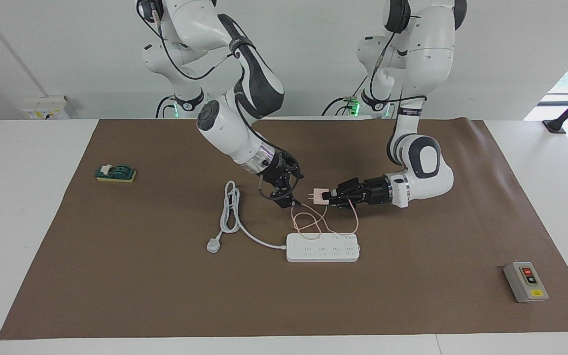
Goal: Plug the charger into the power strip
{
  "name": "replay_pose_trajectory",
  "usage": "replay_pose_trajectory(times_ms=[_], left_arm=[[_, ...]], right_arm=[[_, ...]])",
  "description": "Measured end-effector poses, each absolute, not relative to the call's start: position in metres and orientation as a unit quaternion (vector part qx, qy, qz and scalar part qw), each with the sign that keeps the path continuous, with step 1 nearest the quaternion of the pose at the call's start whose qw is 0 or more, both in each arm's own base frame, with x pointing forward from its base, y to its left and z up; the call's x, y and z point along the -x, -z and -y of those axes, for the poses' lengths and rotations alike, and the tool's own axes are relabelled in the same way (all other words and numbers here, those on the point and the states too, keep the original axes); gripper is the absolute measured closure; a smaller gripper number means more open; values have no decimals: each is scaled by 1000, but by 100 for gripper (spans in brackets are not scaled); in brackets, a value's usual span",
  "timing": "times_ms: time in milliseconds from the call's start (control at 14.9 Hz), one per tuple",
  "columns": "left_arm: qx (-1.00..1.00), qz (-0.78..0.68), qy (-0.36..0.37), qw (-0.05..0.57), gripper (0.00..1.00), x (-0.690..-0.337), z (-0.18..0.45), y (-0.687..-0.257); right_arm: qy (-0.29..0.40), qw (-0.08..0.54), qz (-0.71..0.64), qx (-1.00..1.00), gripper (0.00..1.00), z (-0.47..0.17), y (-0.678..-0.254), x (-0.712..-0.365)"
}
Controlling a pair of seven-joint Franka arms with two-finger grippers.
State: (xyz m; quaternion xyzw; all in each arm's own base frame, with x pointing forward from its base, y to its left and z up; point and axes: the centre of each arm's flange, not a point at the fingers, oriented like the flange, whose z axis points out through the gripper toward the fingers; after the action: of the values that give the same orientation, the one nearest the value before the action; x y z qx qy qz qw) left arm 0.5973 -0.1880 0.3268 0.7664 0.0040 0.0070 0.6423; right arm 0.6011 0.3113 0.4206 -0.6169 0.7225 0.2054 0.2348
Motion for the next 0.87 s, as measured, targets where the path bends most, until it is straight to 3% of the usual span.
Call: replay_pose_trajectory(times_ms=[268,603,871], left_arm=[[-839,-18,29,543,69,-600,162,-432],[-916,-36,71,393,69,-586,124,-548],[-956,-37,94,275,69,-578,95,-587]], right_arm=[[-166,202,-652,712,0,-260,-443,-606],[-122,107,-509,845,0,-166,-476,-594],[-94,56,-388,915,0,-91,-504,-583]])
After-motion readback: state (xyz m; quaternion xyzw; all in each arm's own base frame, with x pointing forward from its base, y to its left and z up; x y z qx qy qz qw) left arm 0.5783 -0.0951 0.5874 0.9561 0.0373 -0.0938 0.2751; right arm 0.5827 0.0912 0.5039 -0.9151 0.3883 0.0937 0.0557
